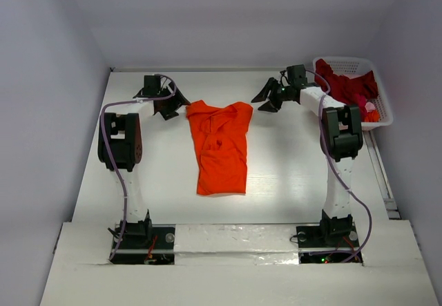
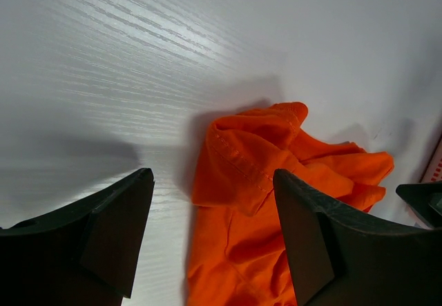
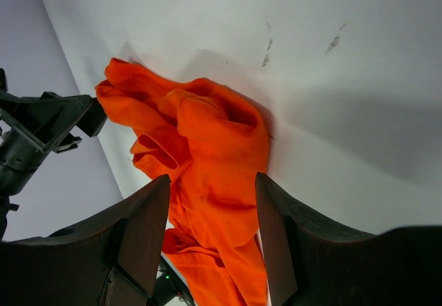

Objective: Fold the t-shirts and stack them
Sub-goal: Fold the folded rectangular tshirt in 1/3 of the way, then grab one side of the 2/3 rectangular tshirt with both arms

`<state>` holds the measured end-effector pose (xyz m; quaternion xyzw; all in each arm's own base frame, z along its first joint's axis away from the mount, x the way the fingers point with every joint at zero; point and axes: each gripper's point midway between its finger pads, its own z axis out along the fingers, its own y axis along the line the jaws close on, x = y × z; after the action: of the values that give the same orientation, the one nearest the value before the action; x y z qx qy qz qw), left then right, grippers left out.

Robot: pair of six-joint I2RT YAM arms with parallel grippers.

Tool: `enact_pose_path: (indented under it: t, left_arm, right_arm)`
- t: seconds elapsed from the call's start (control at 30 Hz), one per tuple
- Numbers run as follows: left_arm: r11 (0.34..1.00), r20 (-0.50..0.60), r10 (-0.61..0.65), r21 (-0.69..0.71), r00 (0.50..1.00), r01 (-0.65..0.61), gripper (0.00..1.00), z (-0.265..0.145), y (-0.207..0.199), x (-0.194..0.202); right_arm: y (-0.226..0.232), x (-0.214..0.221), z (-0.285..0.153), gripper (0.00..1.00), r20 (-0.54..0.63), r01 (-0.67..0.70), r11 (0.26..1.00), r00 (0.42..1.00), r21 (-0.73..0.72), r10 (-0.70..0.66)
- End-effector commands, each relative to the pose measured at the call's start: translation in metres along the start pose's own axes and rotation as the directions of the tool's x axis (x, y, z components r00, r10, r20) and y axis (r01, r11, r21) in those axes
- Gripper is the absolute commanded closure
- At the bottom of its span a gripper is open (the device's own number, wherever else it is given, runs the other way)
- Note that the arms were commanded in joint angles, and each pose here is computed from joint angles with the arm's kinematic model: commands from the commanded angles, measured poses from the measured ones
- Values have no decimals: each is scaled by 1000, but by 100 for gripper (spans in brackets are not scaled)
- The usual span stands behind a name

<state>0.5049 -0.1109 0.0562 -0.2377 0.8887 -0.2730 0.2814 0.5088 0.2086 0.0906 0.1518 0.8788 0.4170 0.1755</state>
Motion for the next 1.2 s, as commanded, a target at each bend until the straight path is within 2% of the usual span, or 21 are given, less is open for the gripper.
enact_pose_path:
  t: [0.0,0.27,0.6,1.17]
  left_arm:
    - [999,42,34,33,999,-35,33,-4,-17,-14]
    - [999,36,29,24,999,-30,34,9,-14,-18]
    - [998,1,49,48,999,-49,34,21,-31,-6]
    - [999,-4,48,20,999,-48,37,16,-36,-2]
  right_arm:
    - [17,-11,1,42,22,28,999,999,-40,-27]
    - [22,-14,7,42,19,40,998,999,-44,-39]
    - [16,-8,15,42,3,32,999,999,-31,-32]
    - [5,4,31,44,11,28,996,1000,90,-29]
